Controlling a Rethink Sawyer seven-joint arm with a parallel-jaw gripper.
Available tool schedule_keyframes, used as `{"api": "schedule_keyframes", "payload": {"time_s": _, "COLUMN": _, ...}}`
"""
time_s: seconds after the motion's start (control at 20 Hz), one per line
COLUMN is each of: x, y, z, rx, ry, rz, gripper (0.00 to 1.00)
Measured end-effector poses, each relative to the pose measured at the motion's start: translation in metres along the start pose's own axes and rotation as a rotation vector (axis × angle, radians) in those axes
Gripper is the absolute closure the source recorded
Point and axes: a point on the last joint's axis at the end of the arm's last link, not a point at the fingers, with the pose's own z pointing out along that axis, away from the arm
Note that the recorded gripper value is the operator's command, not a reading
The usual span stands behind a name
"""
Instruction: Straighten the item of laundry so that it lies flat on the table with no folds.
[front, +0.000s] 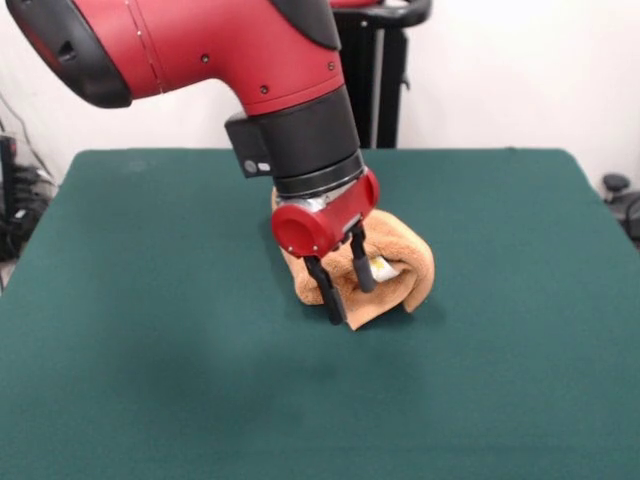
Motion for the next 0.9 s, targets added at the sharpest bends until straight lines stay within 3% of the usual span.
{"api": "schedule_keyframes", "payload": {"time_s": 0.9, "x": 0.0028, "y": -0.0031, "z": -0.0064, "rx": -0.012, "ry": 0.012, "rz": -0.009, "gripper": 0.0}}
